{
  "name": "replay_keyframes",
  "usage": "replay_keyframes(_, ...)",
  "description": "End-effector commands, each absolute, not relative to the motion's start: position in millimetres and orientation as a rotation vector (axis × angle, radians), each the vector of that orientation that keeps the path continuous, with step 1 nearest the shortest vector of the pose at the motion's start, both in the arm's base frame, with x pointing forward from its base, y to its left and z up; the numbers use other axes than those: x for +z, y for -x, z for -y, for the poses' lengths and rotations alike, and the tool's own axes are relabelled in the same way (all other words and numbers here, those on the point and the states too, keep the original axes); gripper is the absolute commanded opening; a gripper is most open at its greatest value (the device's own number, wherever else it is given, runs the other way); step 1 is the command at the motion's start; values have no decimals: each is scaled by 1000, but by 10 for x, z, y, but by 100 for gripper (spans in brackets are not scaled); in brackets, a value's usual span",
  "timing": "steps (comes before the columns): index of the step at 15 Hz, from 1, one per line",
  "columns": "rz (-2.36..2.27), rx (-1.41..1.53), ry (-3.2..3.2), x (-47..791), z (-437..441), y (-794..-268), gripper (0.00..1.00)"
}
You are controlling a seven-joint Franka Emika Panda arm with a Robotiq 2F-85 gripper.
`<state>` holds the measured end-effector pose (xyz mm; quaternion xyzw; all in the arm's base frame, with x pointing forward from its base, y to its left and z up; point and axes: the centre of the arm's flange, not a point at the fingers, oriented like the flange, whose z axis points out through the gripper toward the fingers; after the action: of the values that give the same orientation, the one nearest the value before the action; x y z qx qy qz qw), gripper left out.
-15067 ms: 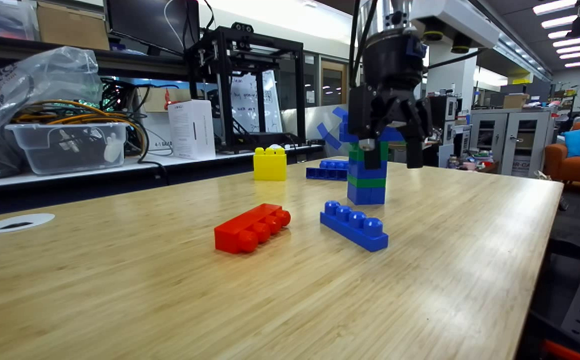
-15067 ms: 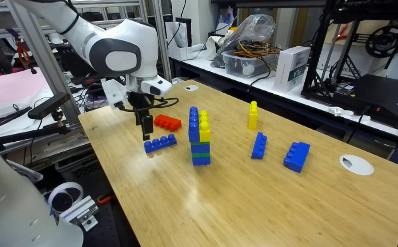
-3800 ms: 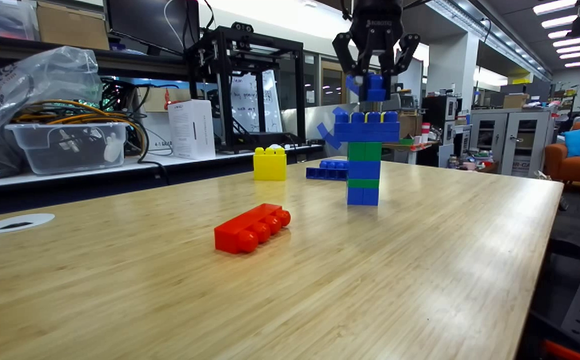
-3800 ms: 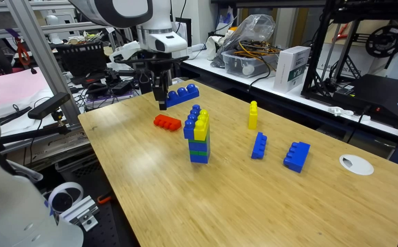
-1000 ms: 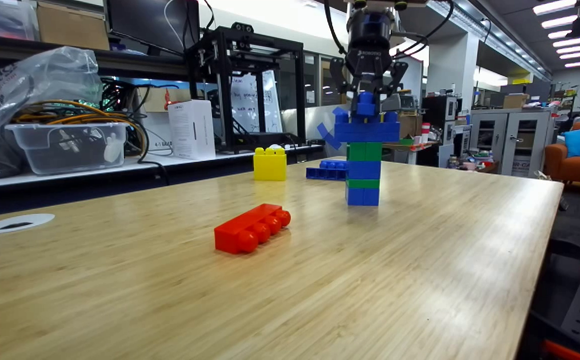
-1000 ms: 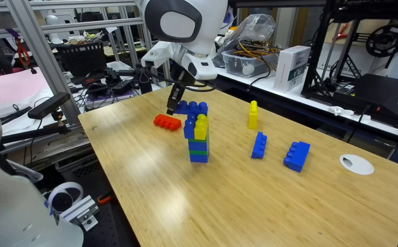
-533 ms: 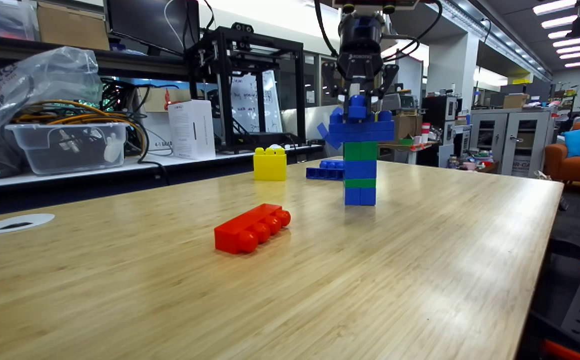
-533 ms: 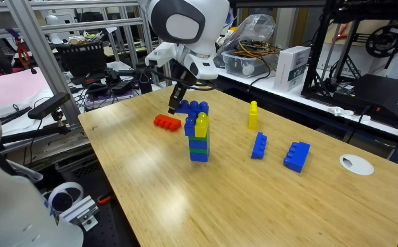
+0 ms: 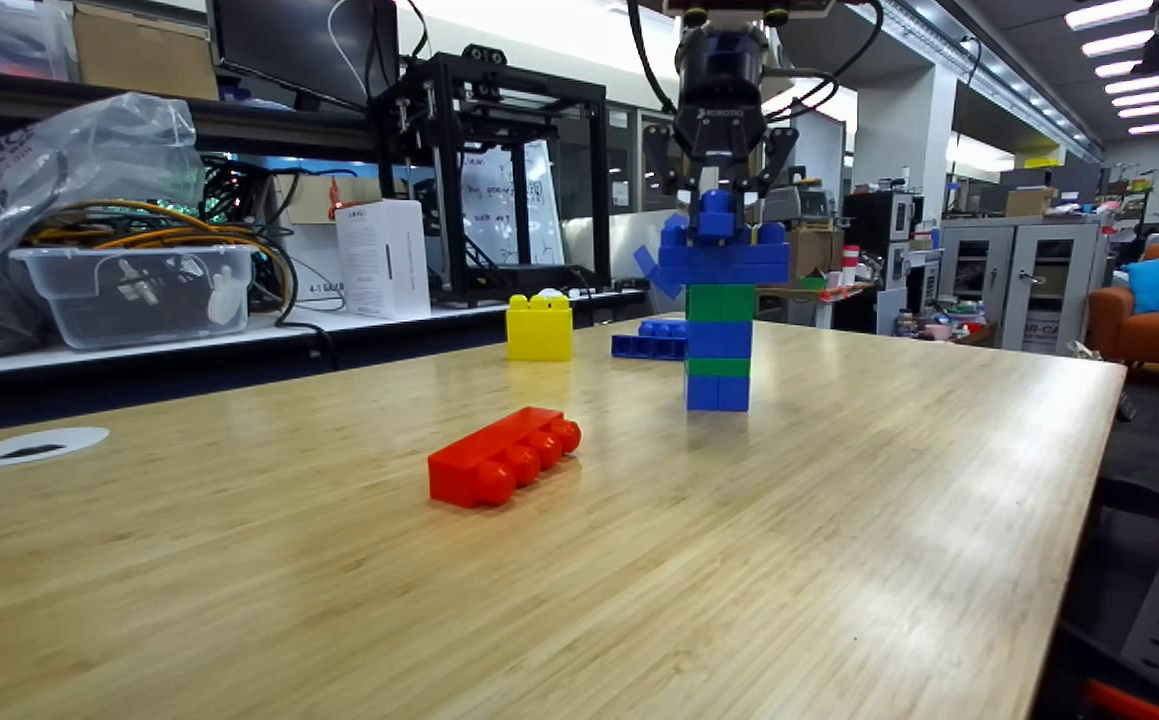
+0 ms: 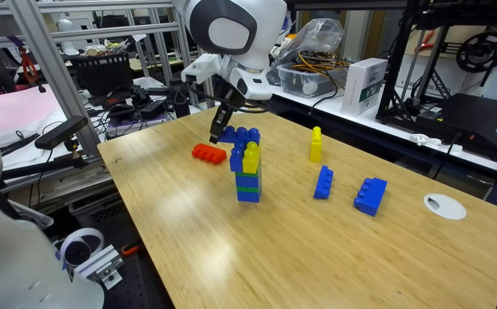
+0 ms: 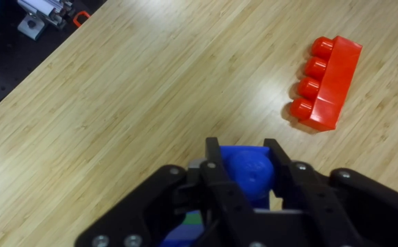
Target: Put the long blue block on the built tower
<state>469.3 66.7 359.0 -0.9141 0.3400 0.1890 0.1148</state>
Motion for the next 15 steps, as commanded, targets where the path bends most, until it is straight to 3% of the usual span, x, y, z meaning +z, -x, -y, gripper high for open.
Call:
replay_keyframes(1, -996, 613, 2693, 3568, -652, -4696, 10)
replay_keyframes(10, -988, 656, 2729, 3544, -653, -4635, 10)
replay_keyframes(11, -989, 655, 2735, 3543, -649, -4624, 53)
replay_keyframes(15, -984, 668, 2763, 3538, -641, -4579, 81)
